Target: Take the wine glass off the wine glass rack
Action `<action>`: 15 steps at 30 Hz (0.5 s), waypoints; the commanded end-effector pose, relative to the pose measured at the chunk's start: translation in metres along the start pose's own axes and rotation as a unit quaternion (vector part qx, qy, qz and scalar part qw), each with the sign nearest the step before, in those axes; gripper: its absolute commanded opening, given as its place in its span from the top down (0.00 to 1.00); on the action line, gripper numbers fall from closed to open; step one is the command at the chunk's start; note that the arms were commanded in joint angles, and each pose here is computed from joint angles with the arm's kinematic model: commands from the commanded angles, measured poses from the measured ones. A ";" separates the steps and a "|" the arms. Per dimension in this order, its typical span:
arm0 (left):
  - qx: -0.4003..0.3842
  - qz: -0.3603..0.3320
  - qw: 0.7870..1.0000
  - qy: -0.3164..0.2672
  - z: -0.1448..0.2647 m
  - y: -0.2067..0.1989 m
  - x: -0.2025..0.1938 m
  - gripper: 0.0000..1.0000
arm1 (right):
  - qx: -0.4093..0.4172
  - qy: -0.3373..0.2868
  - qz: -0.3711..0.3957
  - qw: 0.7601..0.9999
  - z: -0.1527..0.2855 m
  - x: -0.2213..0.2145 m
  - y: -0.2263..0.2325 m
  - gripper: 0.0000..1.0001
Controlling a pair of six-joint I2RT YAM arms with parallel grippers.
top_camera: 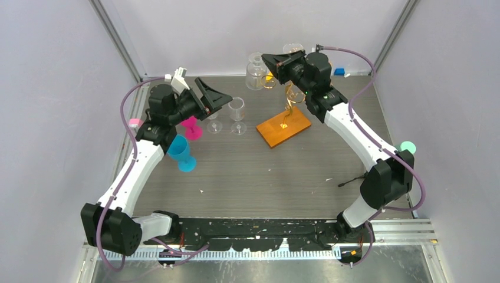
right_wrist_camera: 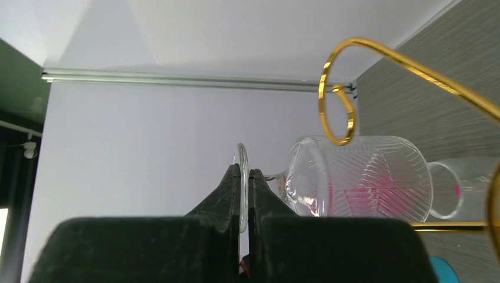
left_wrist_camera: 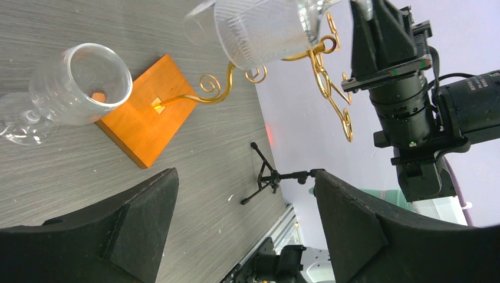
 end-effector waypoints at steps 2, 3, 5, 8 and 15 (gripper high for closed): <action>-0.007 -0.026 0.999 -0.035 0.014 -0.012 0.019 0.11 | 0.160 0.084 -0.002 0.984 0.024 -0.030 0.095 1.00; -0.007 -0.026 0.999 -0.037 0.015 -0.012 0.020 0.10 | 0.160 0.091 -0.002 0.983 0.023 -0.032 0.095 1.00; -0.007 -0.024 0.999 -0.039 0.016 -0.012 0.021 0.09 | 0.162 0.102 -0.007 0.981 0.024 -0.036 0.096 1.00; -0.013 -0.013 0.999 -0.044 0.018 -0.013 0.024 0.05 | 0.167 0.118 -0.018 0.979 0.027 -0.042 0.099 1.00; -0.097 0.027 0.993 -0.062 0.019 -0.034 0.035 0.00 | 0.178 0.151 -0.045 0.971 0.048 -0.059 0.105 1.00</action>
Point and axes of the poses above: each gripper's point midway between its finger pads, its own z axis back along the fingers, its own y axis along the line the jaws close on, x = y × z, the point moved 5 cm from there along z, back along the fingers, and after that the axes turned 14 degrees about -z, right-handed, at the moved point
